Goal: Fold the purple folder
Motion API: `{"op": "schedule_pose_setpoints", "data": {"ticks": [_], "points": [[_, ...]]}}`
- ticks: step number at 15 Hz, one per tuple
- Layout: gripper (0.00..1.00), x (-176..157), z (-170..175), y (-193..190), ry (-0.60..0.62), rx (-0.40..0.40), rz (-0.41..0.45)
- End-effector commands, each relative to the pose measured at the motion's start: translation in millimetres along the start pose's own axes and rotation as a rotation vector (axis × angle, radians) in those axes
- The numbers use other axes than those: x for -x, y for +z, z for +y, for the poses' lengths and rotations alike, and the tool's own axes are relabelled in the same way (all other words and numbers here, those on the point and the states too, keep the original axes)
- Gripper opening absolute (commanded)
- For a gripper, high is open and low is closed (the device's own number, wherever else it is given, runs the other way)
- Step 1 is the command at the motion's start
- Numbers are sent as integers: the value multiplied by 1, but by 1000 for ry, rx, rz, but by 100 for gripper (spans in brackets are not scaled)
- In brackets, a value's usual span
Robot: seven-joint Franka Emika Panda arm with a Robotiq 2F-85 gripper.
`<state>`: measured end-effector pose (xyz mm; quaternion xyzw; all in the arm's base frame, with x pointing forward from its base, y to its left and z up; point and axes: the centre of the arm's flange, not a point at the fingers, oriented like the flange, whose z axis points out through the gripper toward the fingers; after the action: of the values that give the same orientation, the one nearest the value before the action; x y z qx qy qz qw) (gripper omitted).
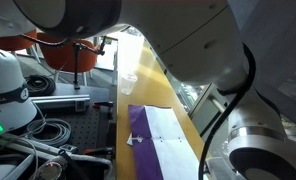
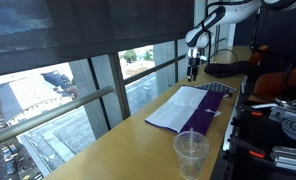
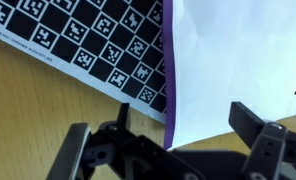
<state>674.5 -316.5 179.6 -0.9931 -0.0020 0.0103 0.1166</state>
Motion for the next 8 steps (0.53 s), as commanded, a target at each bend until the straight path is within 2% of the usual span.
{"op": "schedule_pose_setpoints", "data": {"ticks": [1,7,8], "points": [[100,-30,7,17,-32,-73,-23],[100,-36,-2,37,-50,-113,-50],[75,-36,-1,37,-49,-116,-53]]}}
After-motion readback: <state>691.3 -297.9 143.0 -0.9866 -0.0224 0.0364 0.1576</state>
